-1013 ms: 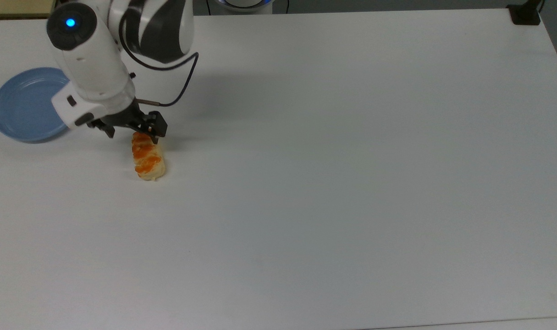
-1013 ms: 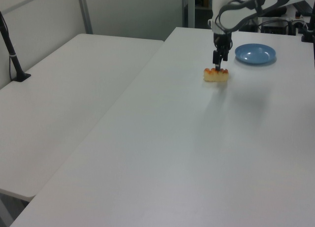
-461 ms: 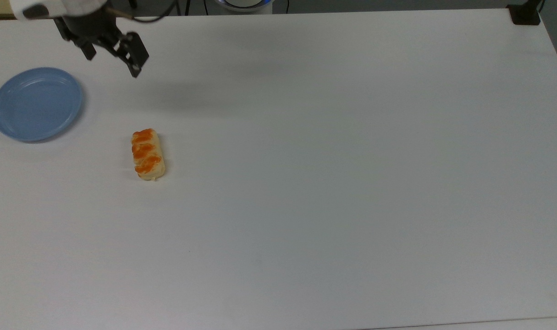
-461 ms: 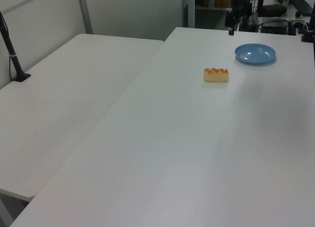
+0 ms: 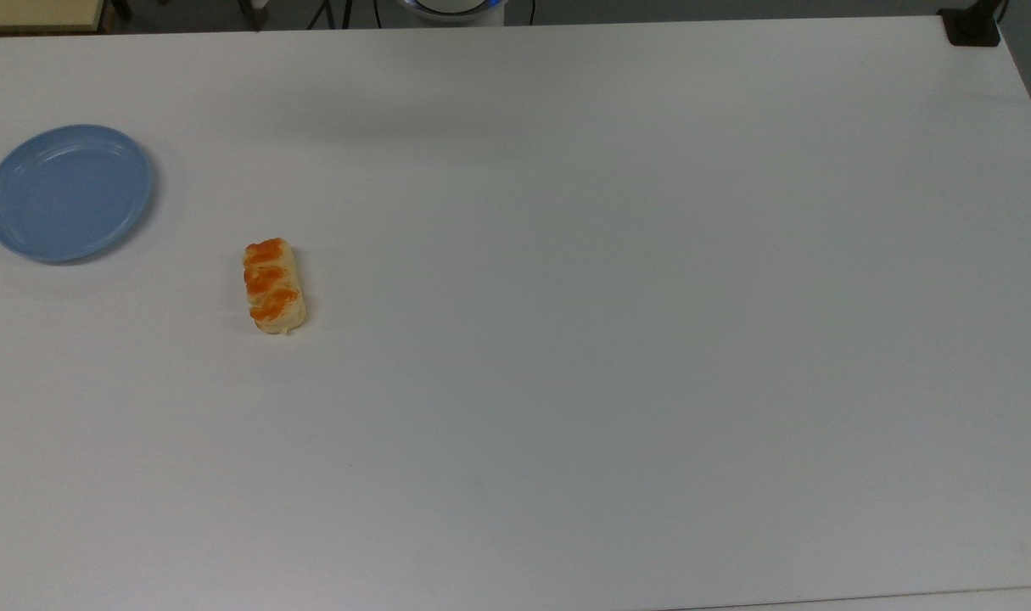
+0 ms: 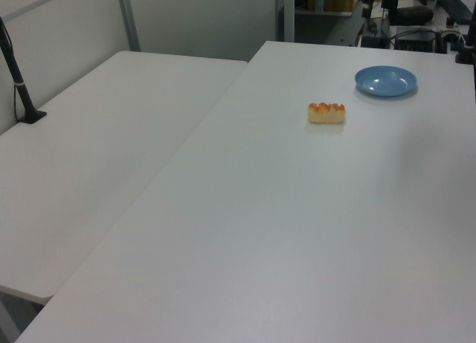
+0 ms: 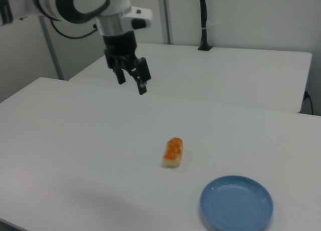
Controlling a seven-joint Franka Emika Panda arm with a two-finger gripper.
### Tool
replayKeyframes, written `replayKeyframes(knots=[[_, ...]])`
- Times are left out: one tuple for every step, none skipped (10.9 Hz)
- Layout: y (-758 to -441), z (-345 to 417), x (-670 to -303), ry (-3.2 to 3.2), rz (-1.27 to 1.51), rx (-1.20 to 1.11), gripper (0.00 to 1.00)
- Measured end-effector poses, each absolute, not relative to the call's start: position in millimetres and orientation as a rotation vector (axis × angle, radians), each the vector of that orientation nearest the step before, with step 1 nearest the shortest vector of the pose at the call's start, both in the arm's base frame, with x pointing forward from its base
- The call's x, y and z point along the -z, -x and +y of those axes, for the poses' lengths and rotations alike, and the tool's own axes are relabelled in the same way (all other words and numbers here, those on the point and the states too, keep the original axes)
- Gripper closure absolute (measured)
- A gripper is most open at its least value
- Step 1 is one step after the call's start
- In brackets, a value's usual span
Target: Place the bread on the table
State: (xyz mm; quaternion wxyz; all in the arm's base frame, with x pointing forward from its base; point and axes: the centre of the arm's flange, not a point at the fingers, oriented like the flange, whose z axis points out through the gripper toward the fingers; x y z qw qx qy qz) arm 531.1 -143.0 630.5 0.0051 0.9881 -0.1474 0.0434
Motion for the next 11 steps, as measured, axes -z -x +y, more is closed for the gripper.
replayKeyframes(knots=[[-528, -129, -637, -3.104, -0.398, -0.139, 0.0], [-529, -116, -639, -3.11, -0.345, -0.142, 0.0], [-532, -109, -637, -3.111, -0.285, -0.14, 0.0], [-533, -107, -636, -3.114, -0.203, -0.137, 0.0], [-533, -107, -635, -3.116, -0.103, -0.134, 0.0], [-533, -107, -635, -3.116, -0.028, -0.133, 0.0], [-534, -107, -635, -3.116, 0.002, -0.132, 0.0], [-535, -102, -635, -3.116, 0.024, -0.132, 0.0], [-537, -89, -635, -3.116, 0.058, -0.131, 0.0], [-539, -77, -634, -3.117, 0.037, -0.13, 0.0], [-540, -67, -634, -3.119, -0.004, -0.13, 0.0]])
